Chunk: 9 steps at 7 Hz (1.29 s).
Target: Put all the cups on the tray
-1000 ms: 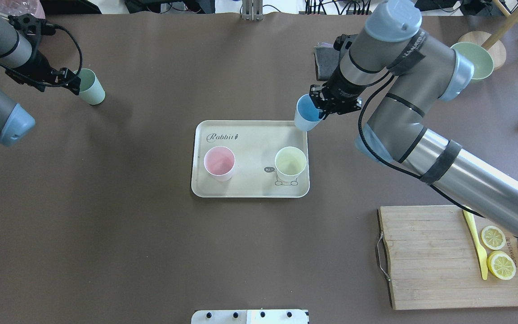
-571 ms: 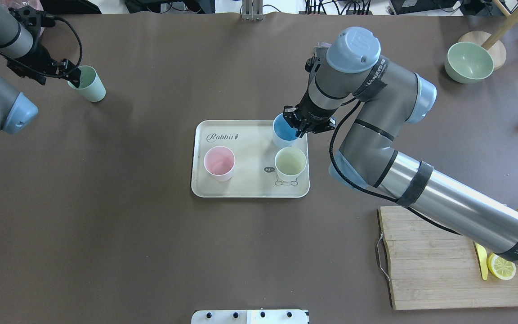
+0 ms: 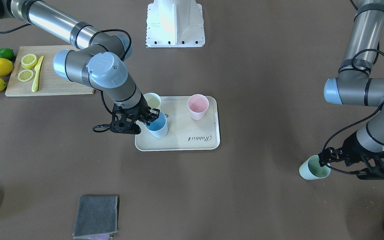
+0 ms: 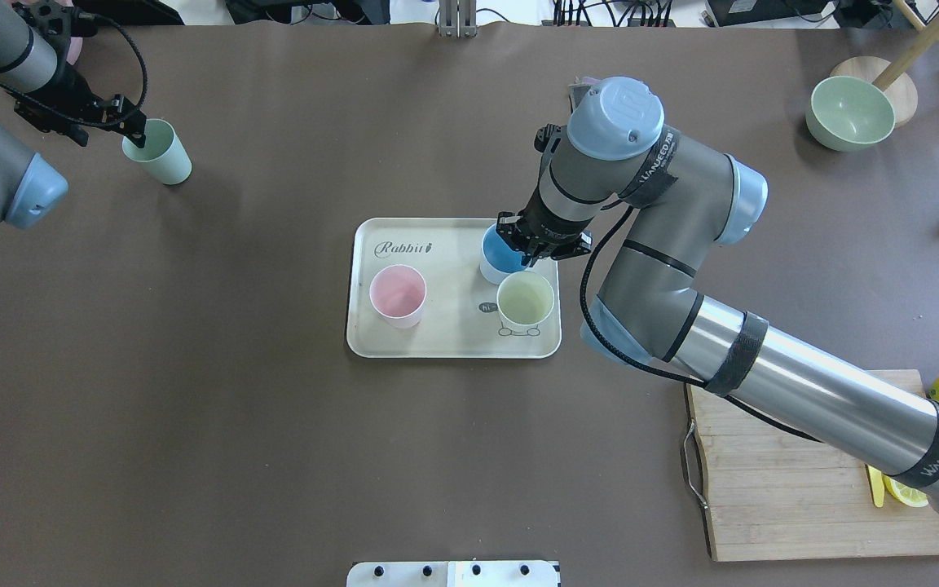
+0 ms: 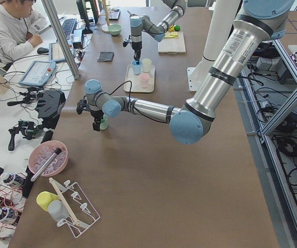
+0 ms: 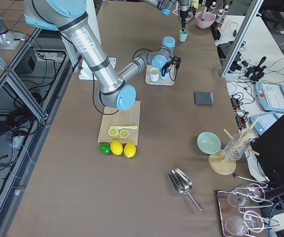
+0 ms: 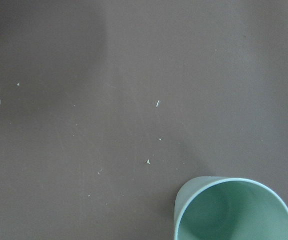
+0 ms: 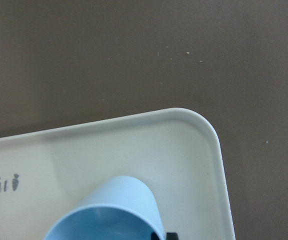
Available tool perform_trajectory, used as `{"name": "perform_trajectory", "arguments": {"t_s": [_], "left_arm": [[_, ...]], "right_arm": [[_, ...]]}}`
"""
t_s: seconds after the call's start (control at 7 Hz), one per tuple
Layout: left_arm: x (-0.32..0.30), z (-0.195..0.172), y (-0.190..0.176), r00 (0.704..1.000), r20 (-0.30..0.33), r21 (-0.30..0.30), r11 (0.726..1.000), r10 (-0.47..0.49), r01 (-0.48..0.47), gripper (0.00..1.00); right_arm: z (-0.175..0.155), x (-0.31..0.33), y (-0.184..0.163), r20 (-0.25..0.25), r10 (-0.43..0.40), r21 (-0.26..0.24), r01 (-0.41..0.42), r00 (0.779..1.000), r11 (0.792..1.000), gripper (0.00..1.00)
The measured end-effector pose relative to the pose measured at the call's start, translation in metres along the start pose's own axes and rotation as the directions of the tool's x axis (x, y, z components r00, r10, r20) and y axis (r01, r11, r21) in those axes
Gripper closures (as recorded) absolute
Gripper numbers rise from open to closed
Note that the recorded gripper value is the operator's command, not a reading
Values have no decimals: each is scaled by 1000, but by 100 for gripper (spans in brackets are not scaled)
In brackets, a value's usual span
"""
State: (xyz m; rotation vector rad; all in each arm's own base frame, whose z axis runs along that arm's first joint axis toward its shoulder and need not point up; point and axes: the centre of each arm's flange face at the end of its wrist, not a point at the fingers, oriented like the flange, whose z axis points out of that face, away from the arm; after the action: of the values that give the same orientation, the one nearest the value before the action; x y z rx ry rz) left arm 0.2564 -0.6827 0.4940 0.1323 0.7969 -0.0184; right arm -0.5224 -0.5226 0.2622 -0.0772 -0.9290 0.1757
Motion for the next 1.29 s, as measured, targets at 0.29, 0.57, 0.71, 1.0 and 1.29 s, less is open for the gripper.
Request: {"name": "perform_trajectory", "arguments": {"t_s": [0.29,0.57,0.71,1.0,1.29], "left_arm": [[1,6,0,1000,2,-10,1000,-6,6,100],[8,6,-1,1000,-4,-12,1000,-17,17,100],[21,0,-5,999,-17,-5,999,-33,33,100],[71,-23,-13,995,-68,4,997,-75,76,100],[184,-37,5,980,-139,-37,990,-142,138,100]], "right_arm": [[1,-2,6,0,-2,-6,2,1000,1000,0],[-33,3,-8,27,9,-5,-9,1000,1000,0],[-53,16,-19,35,18,-9,-17,999,1000,0],[-75,51,-37,35,13,1,-13,999,1000,0],[-83,103,-62,7,-1,18,1,1000,1000,0]]}}
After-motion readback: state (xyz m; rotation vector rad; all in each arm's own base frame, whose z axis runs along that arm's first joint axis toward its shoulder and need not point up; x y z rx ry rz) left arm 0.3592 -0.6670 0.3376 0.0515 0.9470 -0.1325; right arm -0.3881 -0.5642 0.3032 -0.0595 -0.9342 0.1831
